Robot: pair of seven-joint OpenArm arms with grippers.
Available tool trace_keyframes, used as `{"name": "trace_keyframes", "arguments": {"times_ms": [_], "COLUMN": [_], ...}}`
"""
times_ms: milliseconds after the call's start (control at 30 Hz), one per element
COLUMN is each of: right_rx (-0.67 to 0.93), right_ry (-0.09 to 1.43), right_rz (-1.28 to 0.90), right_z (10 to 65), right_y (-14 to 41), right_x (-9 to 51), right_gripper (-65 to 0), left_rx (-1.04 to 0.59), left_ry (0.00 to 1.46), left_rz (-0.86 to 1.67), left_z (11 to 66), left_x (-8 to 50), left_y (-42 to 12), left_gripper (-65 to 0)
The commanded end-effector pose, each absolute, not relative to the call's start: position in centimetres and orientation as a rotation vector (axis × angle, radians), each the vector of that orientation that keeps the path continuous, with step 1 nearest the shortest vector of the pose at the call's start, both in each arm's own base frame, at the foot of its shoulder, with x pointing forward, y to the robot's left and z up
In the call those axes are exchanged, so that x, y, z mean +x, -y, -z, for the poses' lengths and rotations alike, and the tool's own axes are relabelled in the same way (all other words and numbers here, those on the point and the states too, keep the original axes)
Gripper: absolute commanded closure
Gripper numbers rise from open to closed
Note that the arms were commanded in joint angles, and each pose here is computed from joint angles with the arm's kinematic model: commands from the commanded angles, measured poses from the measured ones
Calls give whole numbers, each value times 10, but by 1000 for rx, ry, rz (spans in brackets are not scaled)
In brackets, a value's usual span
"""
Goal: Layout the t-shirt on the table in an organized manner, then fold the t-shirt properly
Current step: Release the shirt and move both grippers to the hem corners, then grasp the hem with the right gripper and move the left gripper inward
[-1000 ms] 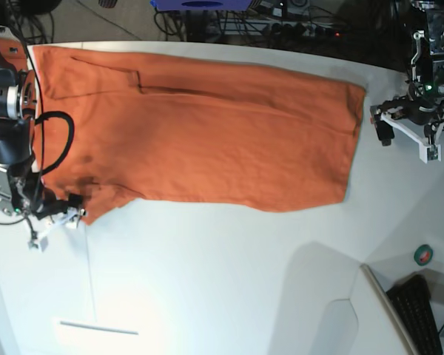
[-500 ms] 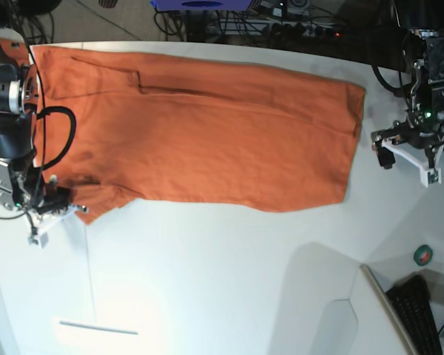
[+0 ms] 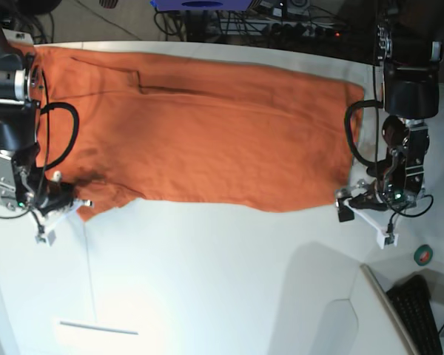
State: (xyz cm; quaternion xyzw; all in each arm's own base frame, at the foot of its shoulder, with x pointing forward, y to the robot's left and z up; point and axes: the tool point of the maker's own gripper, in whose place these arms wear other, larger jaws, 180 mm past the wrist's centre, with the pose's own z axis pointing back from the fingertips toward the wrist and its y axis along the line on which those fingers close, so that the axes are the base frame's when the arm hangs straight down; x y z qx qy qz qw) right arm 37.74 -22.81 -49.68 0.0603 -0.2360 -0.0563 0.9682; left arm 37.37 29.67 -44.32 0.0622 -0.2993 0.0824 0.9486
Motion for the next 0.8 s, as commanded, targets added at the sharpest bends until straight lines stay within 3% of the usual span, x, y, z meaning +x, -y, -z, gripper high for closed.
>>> {"name": "trace_keyframes", "arguments": {"times_ms": [0,400,467,633,767], "right_rx": [112,88,88,88,89], "right_ry": [569,638,632,623,621], "right_rz": [103,35,36,36,35], "right_z": [469,442,445,449,450], "right_y": [236,229,229,229,229], "right_x": [403,402,399,394,394], "right_gripper": [0,0,0,0,0], "left_rx": [139,45,5,-29,-24], "left_ry": [653,599,585,562,573], "left_rz": [-166,-171,-119,-78,-78], "left_z": [428,455,461,469,468], "left_x": [390,389,387,381,382], "left_y": [-302,-255,-242,-239,-241], "left_gripper": [-627,-594,-518,-204,-10]}}
